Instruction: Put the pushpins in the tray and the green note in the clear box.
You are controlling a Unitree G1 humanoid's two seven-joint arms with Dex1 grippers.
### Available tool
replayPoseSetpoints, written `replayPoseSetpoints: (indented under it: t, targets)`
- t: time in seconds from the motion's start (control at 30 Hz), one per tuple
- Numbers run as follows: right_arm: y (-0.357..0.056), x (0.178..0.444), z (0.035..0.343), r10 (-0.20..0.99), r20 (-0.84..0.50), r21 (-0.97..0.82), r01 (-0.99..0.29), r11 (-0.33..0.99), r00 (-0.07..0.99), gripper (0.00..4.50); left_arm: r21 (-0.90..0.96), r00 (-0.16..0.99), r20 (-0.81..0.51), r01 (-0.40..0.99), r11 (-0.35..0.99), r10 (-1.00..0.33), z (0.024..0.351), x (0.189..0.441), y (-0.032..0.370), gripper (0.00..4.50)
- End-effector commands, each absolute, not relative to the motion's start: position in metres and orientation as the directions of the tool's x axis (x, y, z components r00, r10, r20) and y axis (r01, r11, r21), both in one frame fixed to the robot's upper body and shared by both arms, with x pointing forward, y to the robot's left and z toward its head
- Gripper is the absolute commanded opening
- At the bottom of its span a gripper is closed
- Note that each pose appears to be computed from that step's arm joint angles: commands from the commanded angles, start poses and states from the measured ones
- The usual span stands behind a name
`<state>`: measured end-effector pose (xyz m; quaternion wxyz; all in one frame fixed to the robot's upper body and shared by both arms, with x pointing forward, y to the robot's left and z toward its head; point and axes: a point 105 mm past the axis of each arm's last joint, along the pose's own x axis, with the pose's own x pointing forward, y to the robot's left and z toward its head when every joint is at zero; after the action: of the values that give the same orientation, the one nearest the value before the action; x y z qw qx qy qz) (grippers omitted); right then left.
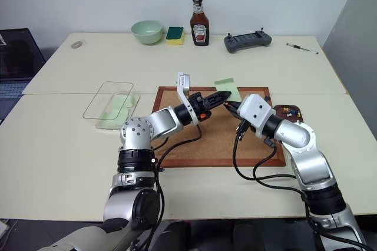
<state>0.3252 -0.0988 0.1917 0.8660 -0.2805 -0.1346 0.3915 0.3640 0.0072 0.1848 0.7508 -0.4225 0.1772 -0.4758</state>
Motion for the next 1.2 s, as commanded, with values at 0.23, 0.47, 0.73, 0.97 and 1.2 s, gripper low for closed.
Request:
replayPoseSetpoints:
  t: [0.23, 0.47, 0.73, 0.97, 1.2]
  targets:
    - [-0.107, 0.32, 0.22, 0.727, 0.173, -0.534, -0.557, 0.636, 0.665, 0.0, -0.799, 0.504, 0.128, 0.563, 0.213, -0.854, 0.184, 0.367, 0.008, 0.08]
    - [-0.107, 0.32, 0.224, 0.721, 0.199, -0.448, -0.593, 0.67, 0.664, 0.0, -0.796, 0.514, 0.121, 0.561, 0.226, -0.849, 0.182, 0.368, 0.008, 0.08]
    - [-0.132, 0.332, 0.225, 0.616, 0.213, -0.358, -0.526, 0.772, 0.759, 0.0, -0.787, 0.511, 0.117, 0.571, 0.235, -0.851, 0.183, 0.365, 0.013, 0.08]
    - [-0.191, 0.345, 0.183, 0.407, 0.026, -0.512, -0.338, 0.79, 0.913, 0.0, -0.732, 0.504, 0.102, 0.622, 0.278, -0.858, 0.184, 0.355, 0.031, 0.08]
    - [-0.227, 0.356, 0.143, 0.228, -0.145, -0.665, -0.265, 0.698, 0.963, 0.0, -0.727, 0.53, 0.093, 0.615, 0.306, -0.843, 0.181, 0.357, 0.038, 0.08]
